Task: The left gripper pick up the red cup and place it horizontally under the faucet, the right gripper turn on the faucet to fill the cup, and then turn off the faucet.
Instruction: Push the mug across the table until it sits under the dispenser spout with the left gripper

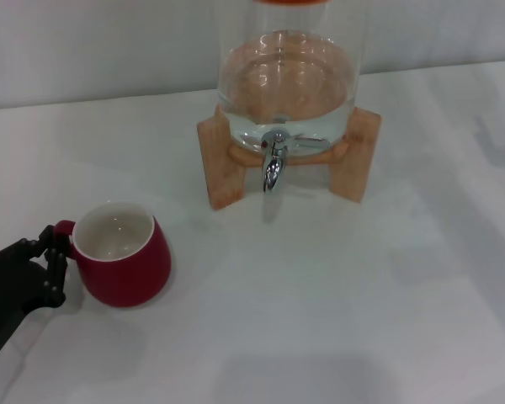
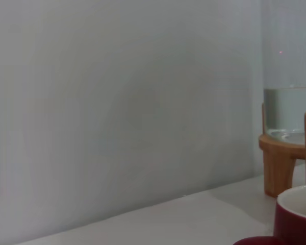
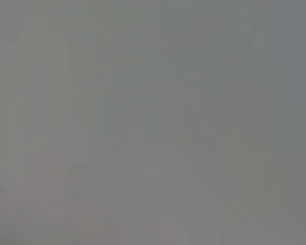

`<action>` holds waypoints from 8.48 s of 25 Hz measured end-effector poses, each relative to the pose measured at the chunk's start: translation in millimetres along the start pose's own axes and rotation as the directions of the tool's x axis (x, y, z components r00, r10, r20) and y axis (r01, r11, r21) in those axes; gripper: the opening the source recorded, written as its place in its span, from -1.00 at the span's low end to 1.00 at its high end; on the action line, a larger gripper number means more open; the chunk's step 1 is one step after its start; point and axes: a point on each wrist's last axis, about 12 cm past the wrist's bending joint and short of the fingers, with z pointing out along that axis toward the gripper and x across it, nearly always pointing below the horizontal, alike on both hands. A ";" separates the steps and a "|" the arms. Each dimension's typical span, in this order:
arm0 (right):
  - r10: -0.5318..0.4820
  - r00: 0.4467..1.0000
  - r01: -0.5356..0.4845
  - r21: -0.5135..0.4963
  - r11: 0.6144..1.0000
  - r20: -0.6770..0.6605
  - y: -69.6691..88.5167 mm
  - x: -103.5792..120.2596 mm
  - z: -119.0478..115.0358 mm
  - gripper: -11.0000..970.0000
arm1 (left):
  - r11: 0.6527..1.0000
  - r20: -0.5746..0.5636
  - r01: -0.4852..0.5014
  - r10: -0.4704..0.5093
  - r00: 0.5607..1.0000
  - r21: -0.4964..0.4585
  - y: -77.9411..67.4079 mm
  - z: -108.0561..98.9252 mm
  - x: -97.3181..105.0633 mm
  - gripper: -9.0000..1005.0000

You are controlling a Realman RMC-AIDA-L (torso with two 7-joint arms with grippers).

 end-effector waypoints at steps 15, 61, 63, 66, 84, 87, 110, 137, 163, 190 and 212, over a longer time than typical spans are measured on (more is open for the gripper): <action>-0.002 1.000 0.002 -0.021 1.000 0.002 3.3 -0.5 2.8 0.49 | 0.997 0.015 -0.029 0.028 1.000 0.071 -0.7 27.3 -14.5 -0.78; -0.002 1.000 0.002 -0.050 0.999 0.014 8.2 -2.0 7.0 0.49 | 0.950 0.016 -0.169 0.171 0.985 0.262 -28.5 80.2 -38.8 -0.77; -0.002 1.000 0.002 -0.050 0.999 0.014 8.3 -2.0 7.0 0.49 | 0.949 0.018 -0.169 0.171 0.985 0.265 -28.8 81.2 -39.6 -0.77; -0.002 1.000 0.003 -0.051 0.999 0.014 8.4 -1.9 7.1 0.49 | 0.946 0.016 -0.169 0.171 0.985 0.276 -30.7 81.9 -39.6 -0.77; -0.002 1.000 0.003 -0.064 0.998 0.013 10.6 -1.7 8.4 0.49 | 0.942 0.000 -0.178 0.186 0.983 0.284 -31.7 87.7 -41.0 -0.77; -0.002 1.000 0.003 -0.065 0.998 0.013 10.7 -1.8 8.5 0.49 | 0.940 0.005 -0.182 0.189 0.982 0.287 -32.1 89.5 -42.6 -0.77; -0.002 1.000 0.003 -0.065 0.998 0.014 10.6 -1.9 8.6 0.49 | 0.922 0.018 -0.204 0.209 0.978 0.330 -40.5 99.4 -49.1 -0.77; 0.001 1.000 0.000 -0.073 0.997 0.018 13.6 -2.3 12.4 0.49 | 0.912 -0.018 -0.230 0.251 0.968 0.341 -43.3 103.3 -45.8 -0.76; 0.003 1.000 -0.001 -0.091 0.996 0.021 17.8 -2.9 17.8 0.49 | 0.916 -0.048 -0.214 0.244 0.969 0.338 -41.3 106.1 -45.3 -0.50; 0.004 1.000 -0.002 -0.093 0.996 0.024 18.7 -2.9 18.0 0.49 | 0.898 -0.048 -0.235 0.272 0.961 0.373 -46.0 114.2 -49.9 -0.39; 0.005 1.000 -0.003 -0.094 0.996 0.025 19.0 -3.1 18.7 0.49 | 0.883 -0.028 -0.252 0.286 0.958 0.396 -52.3 116.7 -53.0 -0.37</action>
